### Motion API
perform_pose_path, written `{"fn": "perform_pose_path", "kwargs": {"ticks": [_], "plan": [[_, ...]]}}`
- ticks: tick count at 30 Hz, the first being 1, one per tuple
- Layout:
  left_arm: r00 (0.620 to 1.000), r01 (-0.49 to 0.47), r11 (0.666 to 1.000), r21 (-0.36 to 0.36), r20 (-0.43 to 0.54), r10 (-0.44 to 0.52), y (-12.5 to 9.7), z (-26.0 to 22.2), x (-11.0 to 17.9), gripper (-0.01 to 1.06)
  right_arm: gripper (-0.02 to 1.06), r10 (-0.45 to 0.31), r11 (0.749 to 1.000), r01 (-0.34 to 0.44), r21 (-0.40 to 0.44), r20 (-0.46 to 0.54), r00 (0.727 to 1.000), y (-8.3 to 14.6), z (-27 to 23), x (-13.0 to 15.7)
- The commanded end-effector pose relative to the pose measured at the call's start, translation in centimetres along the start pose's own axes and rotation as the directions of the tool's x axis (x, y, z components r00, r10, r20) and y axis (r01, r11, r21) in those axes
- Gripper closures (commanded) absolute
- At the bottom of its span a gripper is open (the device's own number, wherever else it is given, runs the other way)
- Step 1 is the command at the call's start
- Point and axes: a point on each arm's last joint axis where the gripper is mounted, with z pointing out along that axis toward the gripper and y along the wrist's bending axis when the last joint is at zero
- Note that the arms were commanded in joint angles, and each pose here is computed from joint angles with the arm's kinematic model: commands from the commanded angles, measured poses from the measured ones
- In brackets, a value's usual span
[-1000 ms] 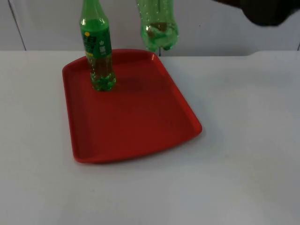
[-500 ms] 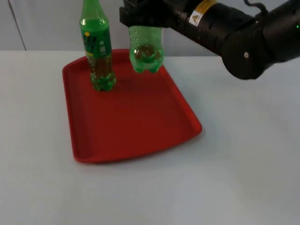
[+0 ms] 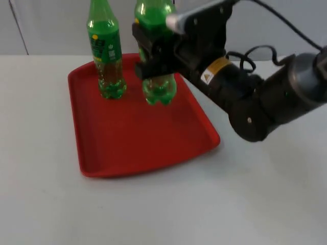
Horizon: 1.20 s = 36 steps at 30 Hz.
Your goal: Place the bottle upright on the tray.
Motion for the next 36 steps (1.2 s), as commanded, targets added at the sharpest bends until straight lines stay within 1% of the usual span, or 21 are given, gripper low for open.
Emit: {"fn": "perform_pose_path", "kwargs": {"ticks": [1,3,4,7,11,13,32,34,36], "plan": [[1.000,-0.004,1.000,0.004,0.003,0.004,0.0,0.0,0.1,0.13,1.05,-0.014,1.000,0.014,0.009,0.013,1.000,-0.6,-0.3,1.0],[1.000,-0.004,1.000,0.004,0.003,0.004,0.0,0.0,0.1,0.13,1.05,-0.016,1.000,0.016,0.013,-0.006,1.000,-0.9,-0.4,2.2],[1.000,-0.004,1.000,0.004,0.003,0.004,0.0,0.0,0.1,0.13,1.05,-0.016,1.000,0.016,0.013,-0.006,1.000,-0.9,-0.4,2.2],[1.000,-0.004,1.000,0.004,0.003,0.004,0.0,0.0,0.1,0.13,1.05,-0.033,0.999,0.033,-0.018,-0.017,0.999,-1.0,-0.4,3.5],[1.000,-0.004,1.000,0.004,0.003,0.004,0.0,0.0,0.1,0.13,1.05,-0.041,0.999,0.042,-0.011,0.008,0.999,-1.2,0.5,3.9],[1.000,-0.006,1.000,0.004,0.003,0.006,0.0,0.0,0.1,0.13,1.05,-0.030,0.999,0.030,-0.014,0.015,0.999,-1.2,0.7,4.2],[1.000,-0.007,1.000,0.003,0.003,0.007,0.0,0.0,0.1,0.13,1.05,-0.025,1.000,0.026,-0.014,0.013,1.000,-1.0,0.8,4.4],[1.000,-0.007,1.000,0.003,0.003,0.007,0.0,0.0,0.1,0.13,1.05,-0.025,1.000,0.026,-0.014,0.010,1.000,-1.0,0.8,4.4],[1.000,-0.007,1.000,0.003,0.003,0.007,0.0,0.0,0.1,0.13,1.04,-0.026,1.000,0.026,-0.015,-0.014,1.000,-1.0,0.8,4.6]]}}
